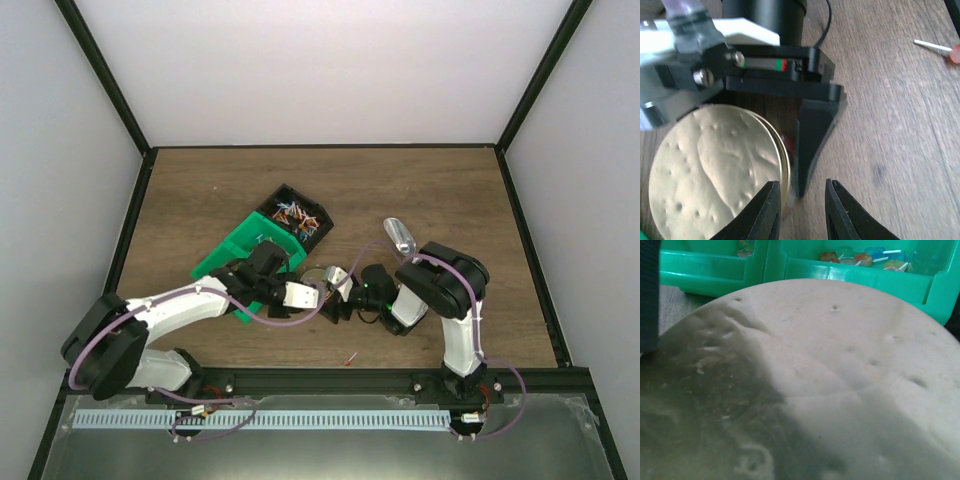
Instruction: Pack the candies
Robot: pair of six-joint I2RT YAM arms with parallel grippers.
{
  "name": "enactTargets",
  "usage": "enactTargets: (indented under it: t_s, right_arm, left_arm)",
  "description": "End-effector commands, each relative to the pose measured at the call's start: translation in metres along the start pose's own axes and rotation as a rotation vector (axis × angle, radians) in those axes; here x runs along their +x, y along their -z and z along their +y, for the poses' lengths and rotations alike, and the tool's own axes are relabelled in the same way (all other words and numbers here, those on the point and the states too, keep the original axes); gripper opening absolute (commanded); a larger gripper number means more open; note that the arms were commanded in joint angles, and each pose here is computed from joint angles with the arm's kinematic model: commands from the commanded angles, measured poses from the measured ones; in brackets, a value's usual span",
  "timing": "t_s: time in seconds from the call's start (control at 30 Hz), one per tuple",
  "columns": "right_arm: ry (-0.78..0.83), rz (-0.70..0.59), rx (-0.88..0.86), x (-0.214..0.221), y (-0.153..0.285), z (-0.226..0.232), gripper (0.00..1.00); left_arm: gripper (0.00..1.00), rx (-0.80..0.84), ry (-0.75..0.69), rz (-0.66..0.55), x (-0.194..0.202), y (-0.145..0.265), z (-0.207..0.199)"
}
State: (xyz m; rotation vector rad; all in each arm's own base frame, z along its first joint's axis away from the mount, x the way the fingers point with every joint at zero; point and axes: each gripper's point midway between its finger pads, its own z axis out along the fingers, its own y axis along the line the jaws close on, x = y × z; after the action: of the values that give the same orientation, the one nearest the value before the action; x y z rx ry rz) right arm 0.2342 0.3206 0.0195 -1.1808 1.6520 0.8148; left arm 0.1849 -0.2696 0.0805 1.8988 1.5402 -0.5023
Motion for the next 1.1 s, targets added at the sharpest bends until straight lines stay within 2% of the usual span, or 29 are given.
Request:
enactTargets:
  t_s: [0.0,0.2,0.33,0.6,0.7,0.87,1.07]
  right_arm:
    - [-0.072,0.113,-0.042,0.032,0.002,0.013,0.63]
    - [-0.072,0.114,-0.043,0.032,0.003,0.014,0.62]
    - [-0.071,0.112,-0.046,0.031,0.003,0.014,0.61]
    - [-0.072,0.11,-0.049,0.03,0.004,0.015,0.6]
    - [-0.074,0.111,-0.05,0.031,0.003,0.016,0.6]
    - [-0.075,0.112,-0.05,0.031,0.003,0.015,0.59]
    - [-0.078,0.112,-0.052,0.031,0.003,0.015,0.6]
  left_arm:
    - [0.28,-0.054,0.009,-0.047,-0.018,-0.011,0.02]
    - [0.26,-0.099,0.012,0.059,0.006,-0.019,0.025]
    - [0.22,-0.103,-0.076,0.144,0.035,-0.012,0.015]
    - [0.2,-0.167,-0.033,0.25,0.074,0.006,0.038]
    - [0.2,-0.168,-0.033,0.214,0.066,0.016,0.039]
    - [0.25,-0.096,-0.023,0.023,0.014,0.024,0.021]
    - [0.3,-0.083,-0.012,-0.042,-0.018,0.006,0.015]
